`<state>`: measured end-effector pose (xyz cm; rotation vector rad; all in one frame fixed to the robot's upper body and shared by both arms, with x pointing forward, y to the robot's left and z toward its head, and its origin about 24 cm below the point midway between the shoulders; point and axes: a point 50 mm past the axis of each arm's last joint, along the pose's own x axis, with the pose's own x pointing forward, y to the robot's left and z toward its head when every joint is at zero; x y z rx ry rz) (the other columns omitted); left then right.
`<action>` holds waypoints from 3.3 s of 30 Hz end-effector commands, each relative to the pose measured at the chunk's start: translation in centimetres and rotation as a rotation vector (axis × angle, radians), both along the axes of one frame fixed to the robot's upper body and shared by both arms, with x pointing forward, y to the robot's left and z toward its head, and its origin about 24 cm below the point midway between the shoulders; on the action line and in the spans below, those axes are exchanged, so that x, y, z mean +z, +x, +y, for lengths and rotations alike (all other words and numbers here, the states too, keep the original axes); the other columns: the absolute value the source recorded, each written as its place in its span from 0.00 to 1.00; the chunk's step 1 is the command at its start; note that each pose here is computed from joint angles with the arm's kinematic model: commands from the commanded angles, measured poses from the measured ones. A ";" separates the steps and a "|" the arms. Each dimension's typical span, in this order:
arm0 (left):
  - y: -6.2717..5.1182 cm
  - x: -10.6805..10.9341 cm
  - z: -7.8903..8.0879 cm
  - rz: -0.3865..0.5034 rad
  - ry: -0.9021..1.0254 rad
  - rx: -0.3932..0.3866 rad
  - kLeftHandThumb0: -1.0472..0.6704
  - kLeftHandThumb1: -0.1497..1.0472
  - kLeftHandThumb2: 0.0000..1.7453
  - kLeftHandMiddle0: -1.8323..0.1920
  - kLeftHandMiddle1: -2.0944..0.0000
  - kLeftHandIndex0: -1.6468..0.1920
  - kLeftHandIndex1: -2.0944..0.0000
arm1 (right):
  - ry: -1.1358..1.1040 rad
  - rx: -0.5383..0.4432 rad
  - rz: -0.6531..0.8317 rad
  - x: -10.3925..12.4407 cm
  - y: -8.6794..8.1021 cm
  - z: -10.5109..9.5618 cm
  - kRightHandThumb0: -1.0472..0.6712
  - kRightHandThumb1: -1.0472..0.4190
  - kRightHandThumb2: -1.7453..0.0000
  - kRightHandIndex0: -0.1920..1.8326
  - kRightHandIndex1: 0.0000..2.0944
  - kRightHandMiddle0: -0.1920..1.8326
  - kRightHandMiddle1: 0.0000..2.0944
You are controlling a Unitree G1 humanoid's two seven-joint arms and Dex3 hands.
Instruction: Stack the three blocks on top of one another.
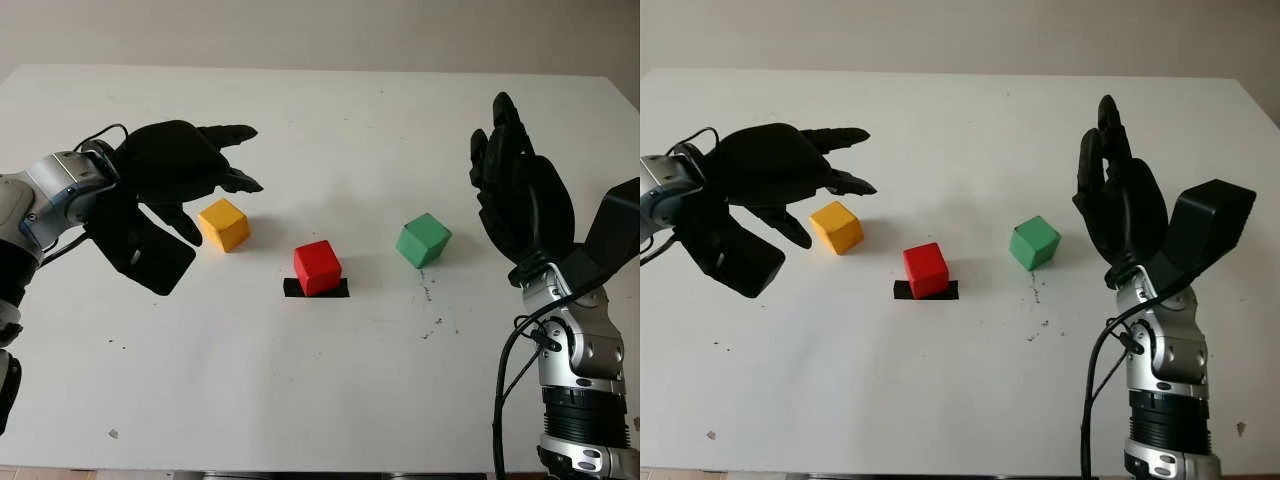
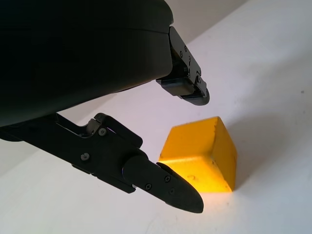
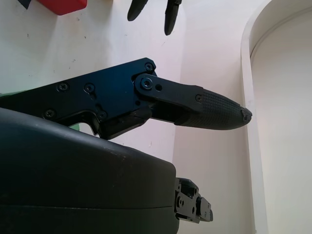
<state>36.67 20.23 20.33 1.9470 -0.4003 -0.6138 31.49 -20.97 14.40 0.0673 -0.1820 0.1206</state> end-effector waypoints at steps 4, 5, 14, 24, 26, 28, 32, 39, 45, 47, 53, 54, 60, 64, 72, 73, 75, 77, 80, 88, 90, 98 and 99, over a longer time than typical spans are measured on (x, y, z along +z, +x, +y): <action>0.1 -0.2 0.0 0.005 0.008 0.012 0.24 0.82 0.03 0.92 0.97 0.62 0.97 | -0.006 -0.007 -0.017 0.4 -0.3 -0.2 0.19 0.00 0.62 0.00 0.00 0.00 0.00; 0.1 -0.3 0.0 0.005 0.009 0.011 0.24 0.83 0.03 0.92 0.97 0.62 0.97 | -0.007 -0.006 -0.015 0.3 -0.3 -0.2 0.19 0.00 0.62 0.00 0.00 0.00 0.00; 0.3 -1.1 -0.1 -0.003 -0.019 -0.010 0.25 0.84 0.03 0.90 0.97 0.56 0.95 | -0.009 0.001 -0.010 0.3 -0.3 0.0 0.18 0.00 0.62 0.00 0.00 0.00 0.00; 0.3 -1.2 0.0 -0.055 -0.053 -0.049 0.38 0.91 0.03 0.83 0.97 0.64 0.47 | 0.004 0.005 -0.010 0.1 -0.3 0.0 0.19 0.00 0.63 0.00 0.00 0.00 0.00; 0.3 -1.1 0.0 -0.063 -0.055 -0.054 0.39 0.92 0.03 0.82 0.97 0.65 0.45 | 0.005 0.003 -0.009 0.0 -0.3 0.0 0.19 0.00 0.63 0.00 0.00 0.00 0.00; 0.3 -1.0 0.0 -0.072 -0.050 -0.056 0.39 0.92 0.03 0.81 0.97 0.65 0.44 | 0.006 0.003 -0.009 0.0 -0.3 -0.1 0.19 0.00 0.63 0.00 0.00 0.00 0.00; 0.4 -0.7 0.0 -0.104 -0.022 -0.061 0.38 0.92 0.03 0.79 0.97 0.65 0.44 | 0.010 0.003 -0.006 0.0 -0.3 -0.1 0.19 0.00 0.63 0.00 0.00 0.00 0.00; 0.4 0.5 -0.4 -0.162 0.054 -0.076 0.35 0.90 0.03 0.77 0.97 0.61 0.49 | 0.008 0.012 -0.001 0.0 -0.2 0.0 0.19 0.00 0.63 0.00 0.00 0.00 0.00; -0.3 2.4 -1.3 -0.158 -0.009 -0.112 0.36 0.91 0.03 0.77 0.97 0.60 0.52 | -0.003 0.009 -0.004 0.0 -0.2 0.1 0.19 0.00 0.63 0.00 0.00 0.00 0.00; -0.6 3.4 -1.9 -0.154 -0.045 -0.132 0.36 0.91 0.03 0.78 0.98 0.59 0.52 | -0.003 0.008 -0.003 0.0 -0.2 0.1 0.19 0.00 0.63 0.00 0.00 0.00 0.00; -1.5 6.6 -4.5 -0.118 -0.061 -0.165 0.39 0.90 0.03 0.79 0.98 0.58 0.52 | -0.011 0.010 -0.003 0.0 -0.2 0.3 0.19 0.00 0.63 0.00 0.00 0.00 0.00; -1.6 7.0 -4.8 -0.109 -0.060 -0.167 0.39 0.90 0.03 0.79 0.98 0.58 0.52 | -0.010 0.011 -0.003 0.0 -0.2 0.3 0.20 0.00 0.63 0.00 0.00 0.00 0.00; -2.4 9.0 -7.5 -0.074 -0.095 -0.233 0.36 0.88 0.03 0.76 0.97 0.59 0.46 | -0.018 0.016 -0.005 0.0 -0.1 0.7 0.20 0.00 0.62 0.00 0.00 0.00 0.00; -2.9 9.4 -9.2 -0.068 -0.086 -0.301 0.36 0.85 0.02 0.73 0.97 0.59 0.44 | -0.008 0.011 -0.003 0.0 0.0 0.8 0.20 0.00 0.63 0.00 0.00 0.00 0.00; -3.8 9.6 -11.8 0.021 -0.033 -0.274 0.39 0.90 0.03 0.73 0.97 0.64 0.42 | -0.005 0.009 -0.015 0.0 -0.1 1.0 0.20 0.00 0.64 0.00 0.00 0.00 0.00; -3.9 9.6 -12.0 0.028 -0.027 -0.272 0.39 0.89 0.03 0.73 0.98 0.65 0.41 | -0.003 0.009 -0.014 0.0 -0.1 1.0 0.20 0.00 0.64 0.00 0.00 0.00 0.00; -3.9 9.5 -12.3 0.042 -0.024 -0.267 0.40 0.89 0.03 0.74 0.98 0.66 0.40 | -0.002 0.009 -0.012 0.0 -0.1 1.1 0.20 0.00 0.64 0.00 0.00 0.00 0.00; -4.1 9.5 -12.6 0.056 -0.023 -0.264 0.39 0.88 0.03 0.74 0.98 0.65 0.41 | -0.003 0.007 -0.013 0.0 -0.1 1.1 0.19 0.00 0.65 0.00 0.00 0.00 0.00; -4.3 9.4 -13.2 0.066 -0.003 -0.261 0.39 0.87 0.03 0.74 0.97 0.62 0.43 | -0.006 0.006 -0.012 0.0 -0.1 1.1 0.19 0.00 0.65 0.00 0.00 0.00 0.00; -4.1 7.7 -13.5 0.157 0.053 -0.254 0.38 0.89 0.03 0.76 0.96 0.74 0.28 | -0.002 0.006 -0.005 -0.1 -0.1 1.1 0.18 0.00 0.65 0.00 0.00 0.00 0.00; -4.0 7.3 -13.5 0.166 0.050 -0.255 0.39 0.88 0.03 0.76 0.96 0.73 0.26 | -0.003 0.005 -0.006 -0.1 -0.1 1.2 0.18 0.00 0.65 0.00 0.00 0.00 0.00; -3.8 6.5 -13.4 0.130 0.089 -0.271 0.39 0.89 0.03 0.85 0.99 0.73 0.27 | -0.005 0.004 -0.008 -0.1 -0.1 1.3 0.19 0.00 0.64 0.00 0.00 0.00 0.00; -3.9 6.4 -13.4 0.128 0.096 -0.270 0.37 0.90 0.03 0.84 0.98 0.74 0.26 | -0.003 0.006 -0.006 -0.1 -0.2 1.3 0.19 0.00 0.64 0.00 0.00 0.00 0.00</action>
